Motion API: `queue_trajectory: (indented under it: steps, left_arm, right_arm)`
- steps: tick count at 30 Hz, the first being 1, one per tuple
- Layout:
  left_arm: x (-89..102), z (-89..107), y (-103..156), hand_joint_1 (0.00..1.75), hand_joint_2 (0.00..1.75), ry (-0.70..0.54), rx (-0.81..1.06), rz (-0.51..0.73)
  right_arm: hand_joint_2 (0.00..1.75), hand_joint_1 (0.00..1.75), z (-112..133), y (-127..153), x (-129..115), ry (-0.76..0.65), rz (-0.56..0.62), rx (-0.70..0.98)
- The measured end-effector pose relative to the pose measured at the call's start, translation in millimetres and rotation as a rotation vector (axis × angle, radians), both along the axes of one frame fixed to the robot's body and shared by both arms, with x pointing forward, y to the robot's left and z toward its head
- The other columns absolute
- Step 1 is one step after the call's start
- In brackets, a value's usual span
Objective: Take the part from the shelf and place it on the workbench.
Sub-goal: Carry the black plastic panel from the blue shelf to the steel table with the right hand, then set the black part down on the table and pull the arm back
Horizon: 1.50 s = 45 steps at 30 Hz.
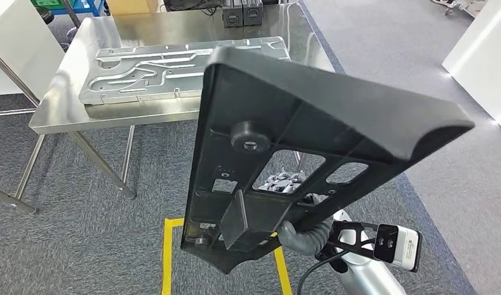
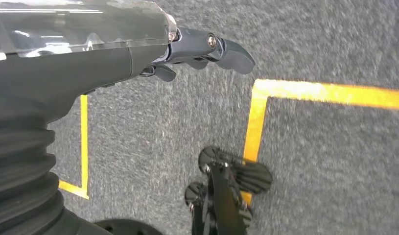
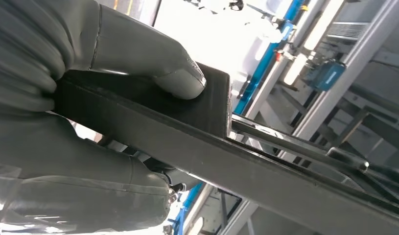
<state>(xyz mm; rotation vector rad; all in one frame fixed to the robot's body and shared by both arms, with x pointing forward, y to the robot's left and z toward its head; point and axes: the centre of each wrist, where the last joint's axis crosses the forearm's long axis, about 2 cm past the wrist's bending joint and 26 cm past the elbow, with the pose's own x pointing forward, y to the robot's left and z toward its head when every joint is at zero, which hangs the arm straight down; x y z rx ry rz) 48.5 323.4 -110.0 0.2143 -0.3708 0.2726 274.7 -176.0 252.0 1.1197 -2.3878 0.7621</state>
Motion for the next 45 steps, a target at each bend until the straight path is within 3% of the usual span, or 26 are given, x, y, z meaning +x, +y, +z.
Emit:
queue_trajectory:
  steps: [8, 18, 34, 45]
  left_arm:
    - [-3.3, -0.9, -12, 0.0, 1.75, 0.005, 0.001, 0.027]
    - [-2.0, -0.8, -15, 0.0, 1.75, 0.004, -0.004, 0.04]
    - [-8.7, -1.5, -14, 0.0, 1.75, 0.009, 0.001, 0.11]
    - [-13.7, -2.1, -16, 0.0, 1.75, 0.0, -0.014, 0.098]
  right_arm:
    - [1.75, 1.75, -20, -6, 1, 0.026, -0.039, -0.034]
    - [1.75, 1.75, -24, -13, 5, 0.054, -0.032, -0.033]
    - [1.75, 1.75, -28, -58, 31, 0.128, 0.028, -0.063]
    - [1.75, 1.75, -38, -74, 30, 0.132, -0.036, -0.134]
